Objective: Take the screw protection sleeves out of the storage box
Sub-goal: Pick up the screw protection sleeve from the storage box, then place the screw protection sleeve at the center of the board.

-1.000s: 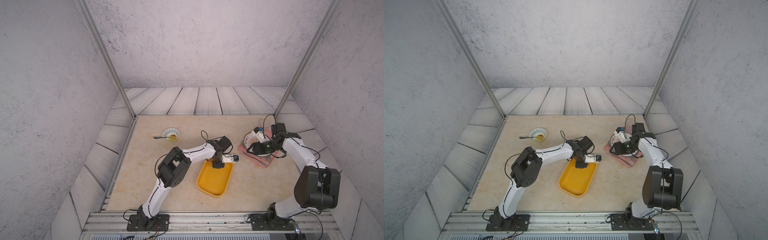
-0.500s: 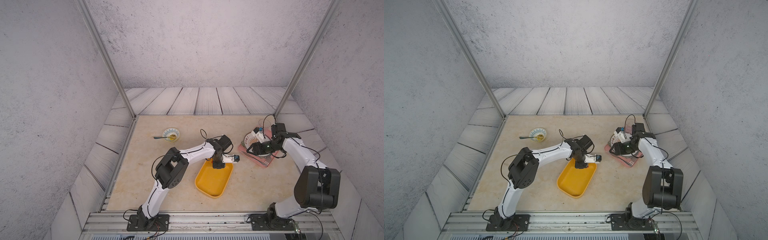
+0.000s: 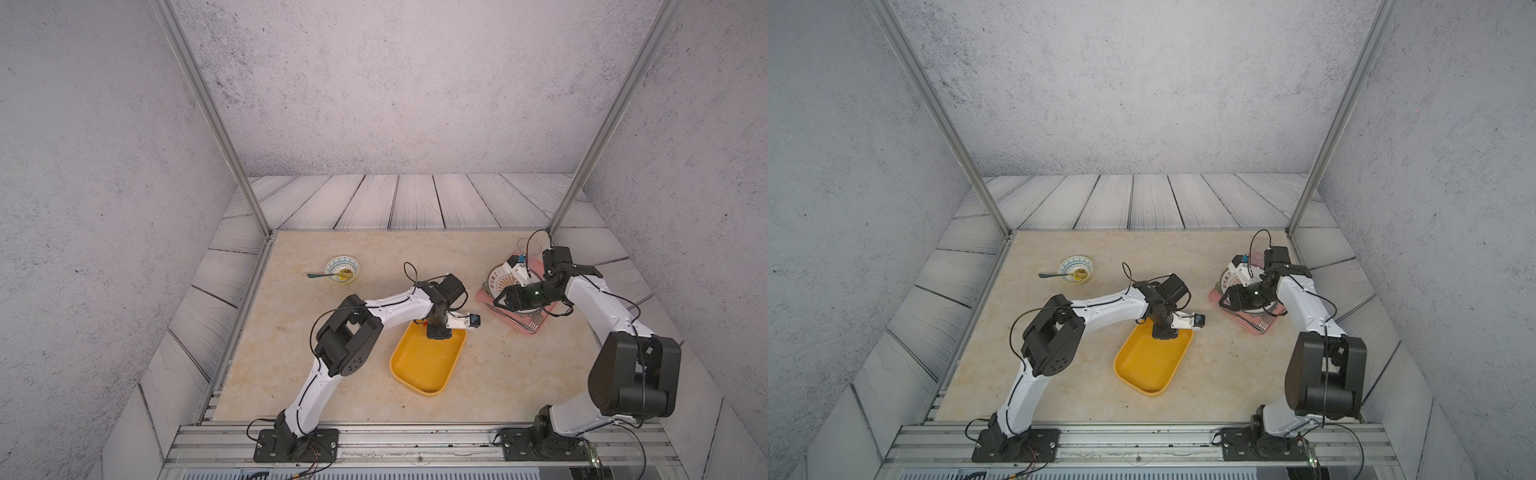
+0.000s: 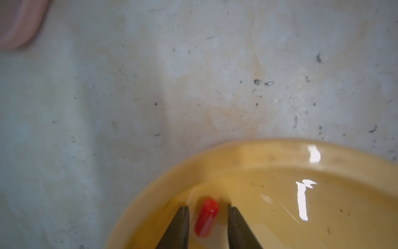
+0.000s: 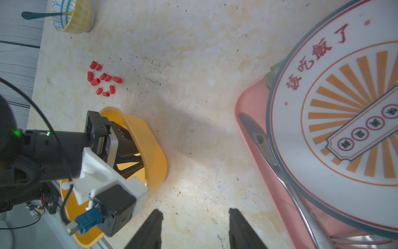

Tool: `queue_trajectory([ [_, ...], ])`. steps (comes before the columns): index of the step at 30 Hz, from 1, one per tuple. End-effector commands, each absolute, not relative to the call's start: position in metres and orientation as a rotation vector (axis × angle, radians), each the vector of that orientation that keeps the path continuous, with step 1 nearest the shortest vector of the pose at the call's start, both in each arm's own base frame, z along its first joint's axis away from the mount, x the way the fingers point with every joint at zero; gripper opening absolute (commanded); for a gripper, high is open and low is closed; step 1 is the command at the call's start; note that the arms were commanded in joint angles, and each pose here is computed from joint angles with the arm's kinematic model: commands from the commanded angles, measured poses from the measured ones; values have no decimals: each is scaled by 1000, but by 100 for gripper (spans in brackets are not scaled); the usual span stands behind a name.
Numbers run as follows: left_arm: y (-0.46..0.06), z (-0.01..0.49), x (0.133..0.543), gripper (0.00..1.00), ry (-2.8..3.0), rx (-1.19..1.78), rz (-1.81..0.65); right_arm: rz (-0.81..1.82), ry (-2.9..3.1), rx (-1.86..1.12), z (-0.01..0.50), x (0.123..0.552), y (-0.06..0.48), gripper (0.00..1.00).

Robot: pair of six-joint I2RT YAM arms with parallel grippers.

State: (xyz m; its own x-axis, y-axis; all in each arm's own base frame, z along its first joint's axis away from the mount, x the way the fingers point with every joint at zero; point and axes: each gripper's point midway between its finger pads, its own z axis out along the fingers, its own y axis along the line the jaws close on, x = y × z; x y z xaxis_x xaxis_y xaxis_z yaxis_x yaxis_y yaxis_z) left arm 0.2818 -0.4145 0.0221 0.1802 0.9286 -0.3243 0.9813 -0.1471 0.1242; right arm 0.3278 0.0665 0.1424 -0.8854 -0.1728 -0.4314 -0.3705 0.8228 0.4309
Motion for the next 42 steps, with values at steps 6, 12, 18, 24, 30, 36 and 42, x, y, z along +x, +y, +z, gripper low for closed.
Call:
queue_trajectory([
  [6, -403, 0, 273, 24, 1849, 2219, -226, 757, 2614, -413, 148, 321, 68, 53],
  [12, -407, 16, 274, 12, 1850, 2174, -243, 757, 2613, -413, 149, 321, 68, 53],
  [18, -411, 51, 272, 5, 1866, 2076, -301, 748, 2609, -411, 150, 321, 66, 53],
  [24, -392, 90, 268, 5, 1921, 1986, -367, 720, 2596, -422, 153, 322, 64, 53],
  [30, -323, 126, 275, 5, 2088, 1791, -427, 787, 2494, -539, 169, 313, 78, 53],
  [36, -234, 104, 303, 5, 2332, 1517, -346, 861, 2323, -834, 182, 287, 128, 63],
  [42, -191, 62, 319, 6, 2480, 1386, -262, 792, 2294, -1146, 161, 263, 179, 73],
])
